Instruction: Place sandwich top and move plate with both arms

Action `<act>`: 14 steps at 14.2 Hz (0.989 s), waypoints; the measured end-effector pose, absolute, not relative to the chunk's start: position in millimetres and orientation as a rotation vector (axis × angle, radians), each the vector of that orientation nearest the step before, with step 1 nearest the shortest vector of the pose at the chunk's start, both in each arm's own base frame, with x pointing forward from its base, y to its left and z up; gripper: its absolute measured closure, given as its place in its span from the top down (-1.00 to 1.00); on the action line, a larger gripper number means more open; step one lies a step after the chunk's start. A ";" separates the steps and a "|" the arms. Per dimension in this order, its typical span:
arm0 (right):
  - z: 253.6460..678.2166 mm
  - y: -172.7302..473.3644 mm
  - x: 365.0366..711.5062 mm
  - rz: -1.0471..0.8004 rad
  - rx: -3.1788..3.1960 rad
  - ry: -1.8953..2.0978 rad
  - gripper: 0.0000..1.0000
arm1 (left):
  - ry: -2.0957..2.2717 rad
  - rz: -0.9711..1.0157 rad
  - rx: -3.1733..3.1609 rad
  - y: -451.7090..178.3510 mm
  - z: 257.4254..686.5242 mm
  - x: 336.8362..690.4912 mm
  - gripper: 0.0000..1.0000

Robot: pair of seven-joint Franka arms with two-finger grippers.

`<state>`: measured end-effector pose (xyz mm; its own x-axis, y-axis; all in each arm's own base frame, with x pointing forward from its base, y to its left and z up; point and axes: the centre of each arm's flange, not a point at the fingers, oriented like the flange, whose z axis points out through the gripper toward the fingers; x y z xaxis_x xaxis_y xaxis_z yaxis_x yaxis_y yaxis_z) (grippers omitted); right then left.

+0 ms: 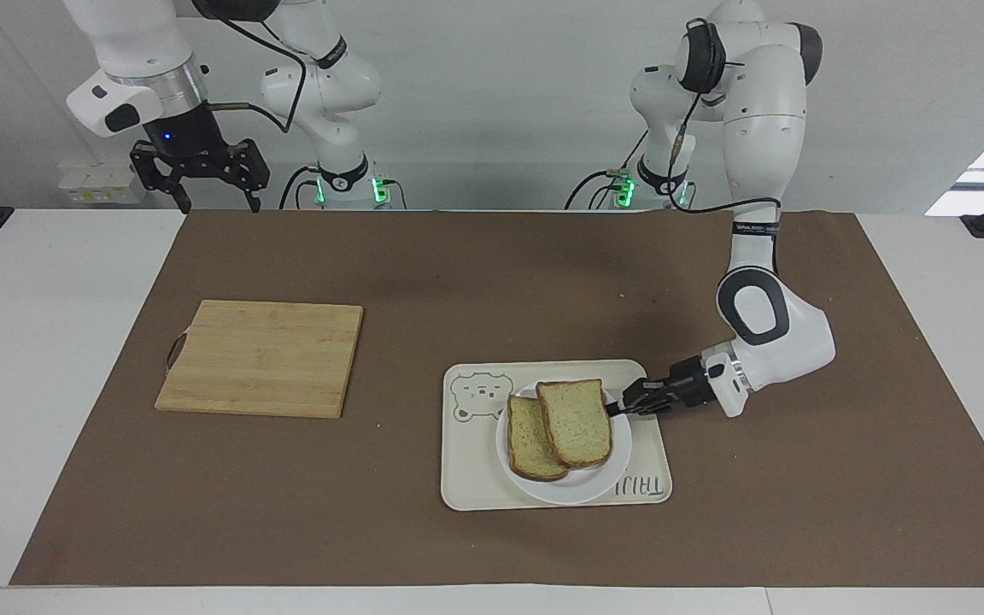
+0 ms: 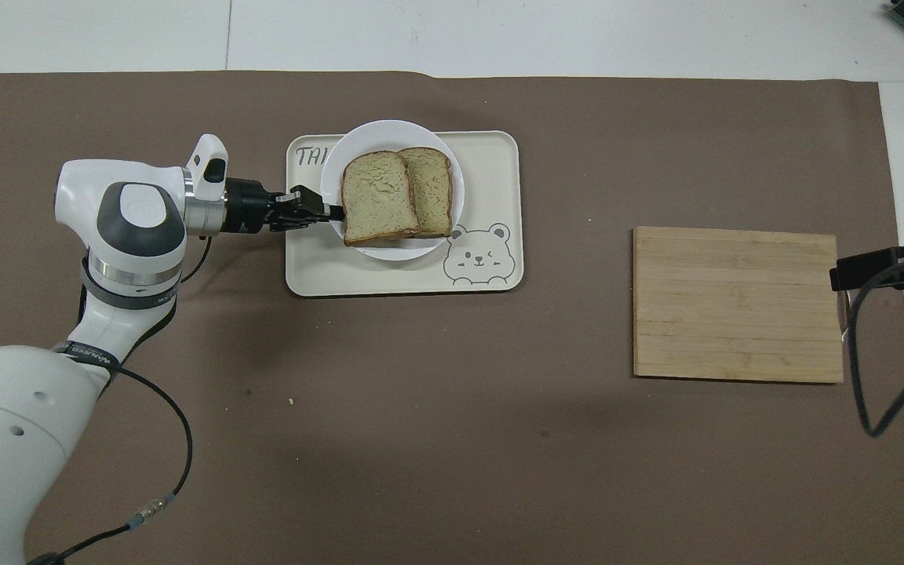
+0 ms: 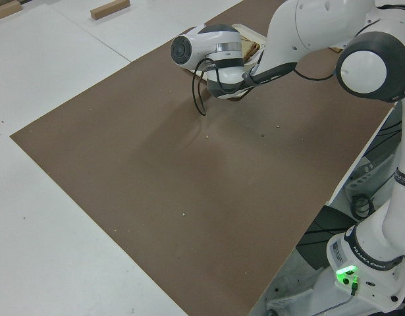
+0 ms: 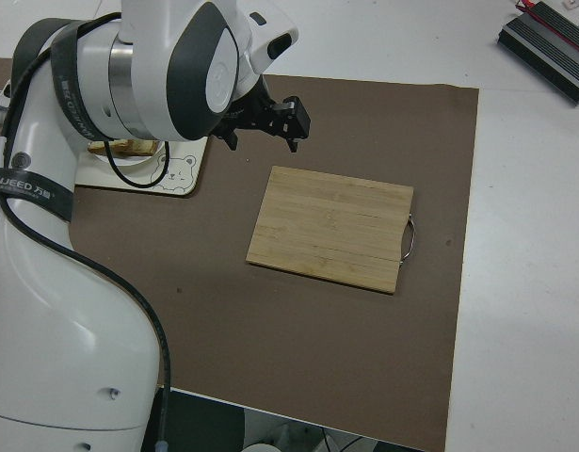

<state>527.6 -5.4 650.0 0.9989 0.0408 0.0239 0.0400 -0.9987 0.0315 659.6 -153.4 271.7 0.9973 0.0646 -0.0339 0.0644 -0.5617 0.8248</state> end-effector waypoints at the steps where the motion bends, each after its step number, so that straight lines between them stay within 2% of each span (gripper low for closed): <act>1: 650.0 -5.4 527.6 0.038 3.110 0.063 1.00 | 0.087 -0.002 2.169 -155.4 271.5 659.0 -0.33; 3: 650.0 -5.4 527.6 0.038 3.110 0.063 1.00 | 0.079 -0.002 2.172 -156.7 272.1 659.0 0.15; 4: 650.0 -5.4 527.6 0.038 3.110 0.063 1.00 | 0.054 -0.002 2.194 -156.4 273.6 659.7 0.28; 5: 650.0 -5.4 527.6 0.038 3.110 0.063 1.00 | 0.014 0.000 2.228 -155.9 276.5 661.3 0.28; 7: 650.0 -5.4 527.6 0.038 3.110 0.063 1.00 | -0.074 0.014 2.298 -154.2 287.3 667.1 0.54; 10: 650.1 -5.4 527.6 0.038 3.110 0.063 1.00 | -0.190 0.056 2.384 -151.5 311.7 675.9 0.65; 12: 650.0 -5.4 527.6 0.038 3.110 0.063 1.00 | -0.265 0.084 2.493 -149.7 340.0 678.2 0.97; 14: 650.0 -5.4 527.6 0.038 3.110 0.063 1.00 | -0.331 0.145 2.645 -148.8 380.3 678.1 1.00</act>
<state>527.6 -5.4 650.0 0.9989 0.0408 0.0239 0.0400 -0.9987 0.0315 678.1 -148.8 380.3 0.9653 -0.2079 0.1579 -0.2572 -0.8616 0.4377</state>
